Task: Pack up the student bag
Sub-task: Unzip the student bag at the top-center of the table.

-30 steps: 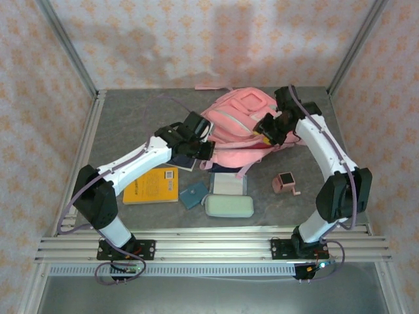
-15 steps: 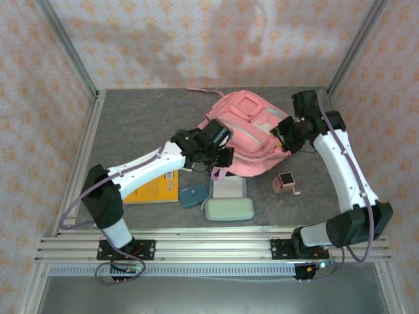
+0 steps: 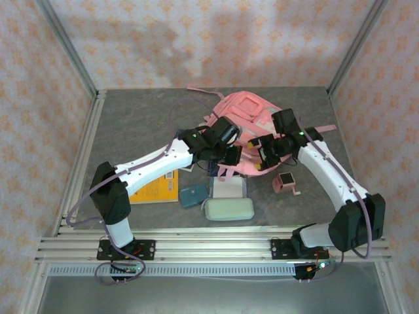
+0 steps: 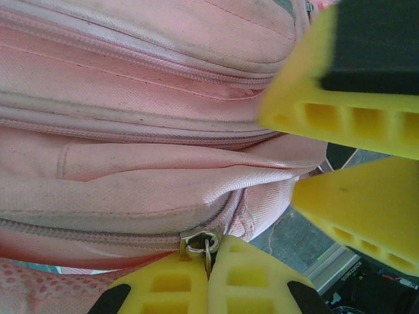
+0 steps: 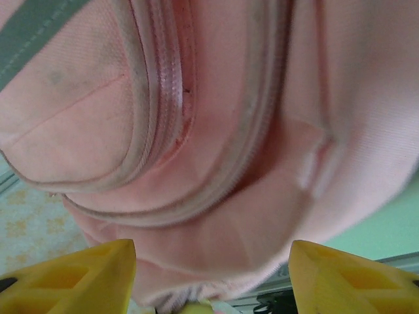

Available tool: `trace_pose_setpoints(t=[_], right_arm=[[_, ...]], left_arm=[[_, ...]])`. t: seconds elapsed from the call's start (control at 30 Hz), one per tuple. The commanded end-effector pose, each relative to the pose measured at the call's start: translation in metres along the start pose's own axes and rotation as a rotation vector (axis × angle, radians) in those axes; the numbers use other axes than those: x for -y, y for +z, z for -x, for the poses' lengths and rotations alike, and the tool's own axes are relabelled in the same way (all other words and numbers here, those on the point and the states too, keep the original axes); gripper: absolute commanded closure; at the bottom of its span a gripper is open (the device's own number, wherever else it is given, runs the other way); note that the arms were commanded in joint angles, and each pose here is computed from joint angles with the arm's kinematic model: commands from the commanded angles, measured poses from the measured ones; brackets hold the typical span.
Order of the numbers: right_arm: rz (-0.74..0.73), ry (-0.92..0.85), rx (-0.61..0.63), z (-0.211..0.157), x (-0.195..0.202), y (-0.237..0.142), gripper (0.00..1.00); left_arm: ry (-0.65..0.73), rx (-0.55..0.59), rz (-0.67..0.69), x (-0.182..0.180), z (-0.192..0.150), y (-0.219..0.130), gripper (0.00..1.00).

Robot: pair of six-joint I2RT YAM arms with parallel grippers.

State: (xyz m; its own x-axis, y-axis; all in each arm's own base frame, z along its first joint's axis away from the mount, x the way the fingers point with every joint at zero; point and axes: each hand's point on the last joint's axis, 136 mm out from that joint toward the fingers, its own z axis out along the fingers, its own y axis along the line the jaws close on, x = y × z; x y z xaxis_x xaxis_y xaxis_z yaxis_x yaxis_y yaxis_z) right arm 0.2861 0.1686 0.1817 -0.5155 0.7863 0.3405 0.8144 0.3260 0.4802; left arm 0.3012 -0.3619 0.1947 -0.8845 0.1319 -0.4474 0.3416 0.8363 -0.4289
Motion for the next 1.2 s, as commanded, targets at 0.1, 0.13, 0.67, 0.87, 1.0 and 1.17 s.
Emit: trace_pose_setpoints(t=[0.1, 0.13, 0.67, 0.87, 1.0, 1.17], right_arm=[[0.026, -0.013, 0.026, 0.000, -0.015, 0.012, 0.51], [0.021, -0.020, 0.046, 0.004, -0.014, 0.012, 0.56], [0.080, -0.360, 0.142, 0.034, -0.052, -0.039, 1.00], [0.016, -0.500, 0.183, 0.034, -0.049, -0.063, 1.00], [0.011, -0.533, 0.202, 0.032, -0.046, -0.075, 1.00], [0.063, -0.603, 0.236, 0.024, -0.058, -0.100, 1.00]], left_arm=[[0.042, 0.056, -0.020, 0.012, 0.015, -0.015, 1.00], [0.047, 0.057, -0.017, 0.012, 0.015, -0.016, 1.00], [0.066, 0.057, 0.170, -0.060, 0.019, -0.029, 1.00], [0.014, 0.093, 0.187, -0.086, 0.031, -0.030, 1.00], [-0.029, 0.112, 0.209, -0.108, 0.040, -0.026, 1.00], [-0.083, 0.127, 0.229, -0.137, 0.053, -0.015, 1.00]])
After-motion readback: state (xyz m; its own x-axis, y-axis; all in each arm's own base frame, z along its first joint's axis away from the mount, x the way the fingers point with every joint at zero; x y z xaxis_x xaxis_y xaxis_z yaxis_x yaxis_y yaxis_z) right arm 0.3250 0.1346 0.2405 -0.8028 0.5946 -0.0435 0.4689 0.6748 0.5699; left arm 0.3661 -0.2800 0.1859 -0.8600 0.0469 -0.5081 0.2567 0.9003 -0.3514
